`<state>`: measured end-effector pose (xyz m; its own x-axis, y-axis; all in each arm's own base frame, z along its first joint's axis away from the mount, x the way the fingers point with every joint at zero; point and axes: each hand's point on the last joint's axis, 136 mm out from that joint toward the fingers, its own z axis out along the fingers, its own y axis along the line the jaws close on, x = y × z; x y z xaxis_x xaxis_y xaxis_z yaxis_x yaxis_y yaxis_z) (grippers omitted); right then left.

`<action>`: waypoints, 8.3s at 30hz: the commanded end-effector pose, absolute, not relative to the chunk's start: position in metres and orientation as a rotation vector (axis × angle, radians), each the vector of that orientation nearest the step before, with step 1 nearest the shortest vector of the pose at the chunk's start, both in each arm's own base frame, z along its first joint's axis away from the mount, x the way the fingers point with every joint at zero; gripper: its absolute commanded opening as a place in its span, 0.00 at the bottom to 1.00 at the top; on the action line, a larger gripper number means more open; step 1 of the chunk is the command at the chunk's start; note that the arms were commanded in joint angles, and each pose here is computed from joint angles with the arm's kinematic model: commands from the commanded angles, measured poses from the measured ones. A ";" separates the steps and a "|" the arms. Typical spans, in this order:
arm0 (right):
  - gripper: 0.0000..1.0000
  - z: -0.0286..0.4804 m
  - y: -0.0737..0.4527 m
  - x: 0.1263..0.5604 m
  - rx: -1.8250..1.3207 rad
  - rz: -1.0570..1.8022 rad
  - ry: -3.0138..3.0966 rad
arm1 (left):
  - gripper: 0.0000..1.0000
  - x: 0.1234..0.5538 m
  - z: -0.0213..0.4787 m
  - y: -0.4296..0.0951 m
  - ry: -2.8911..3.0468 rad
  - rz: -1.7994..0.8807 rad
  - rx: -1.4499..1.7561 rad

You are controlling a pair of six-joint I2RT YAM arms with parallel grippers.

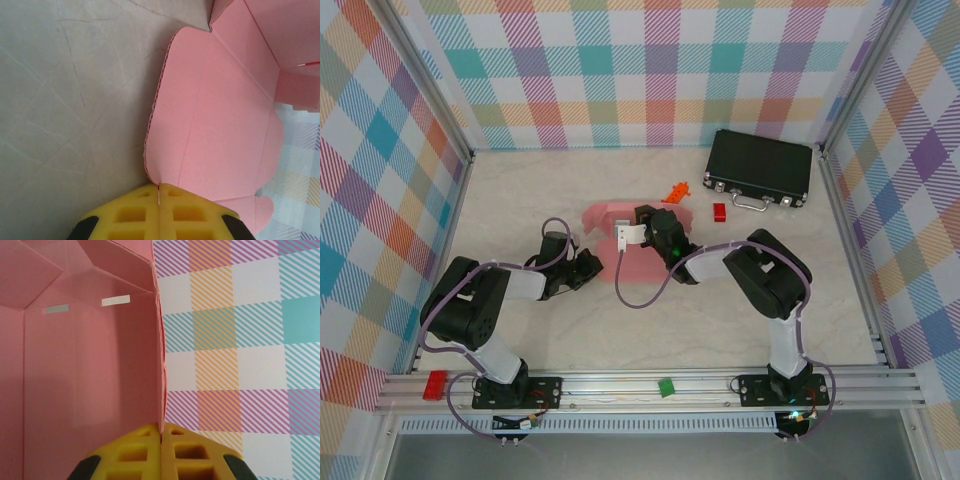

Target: Fold the paper box

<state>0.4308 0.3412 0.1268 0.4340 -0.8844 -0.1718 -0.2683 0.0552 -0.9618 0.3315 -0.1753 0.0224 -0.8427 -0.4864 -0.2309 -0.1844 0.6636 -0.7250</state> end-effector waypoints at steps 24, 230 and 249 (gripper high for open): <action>0.06 0.141 0.348 0.435 -1.405 -0.709 0.983 | 0.56 0.355 0.126 -0.076 2.282 -0.467 -0.503; 0.19 0.126 0.364 0.421 -1.533 -0.417 1.274 | 0.06 0.466 0.089 -0.199 2.087 -0.479 0.293; 0.66 0.195 0.347 0.399 -1.301 -0.221 1.480 | 0.05 0.451 0.084 -0.186 2.098 -0.382 0.335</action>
<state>0.4056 0.3437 0.1566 0.2314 -0.8498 -0.4735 -0.5676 0.2774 -0.7752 0.4533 -0.1833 0.0687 -0.5577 0.0664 -0.8274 0.3633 0.9158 -0.1714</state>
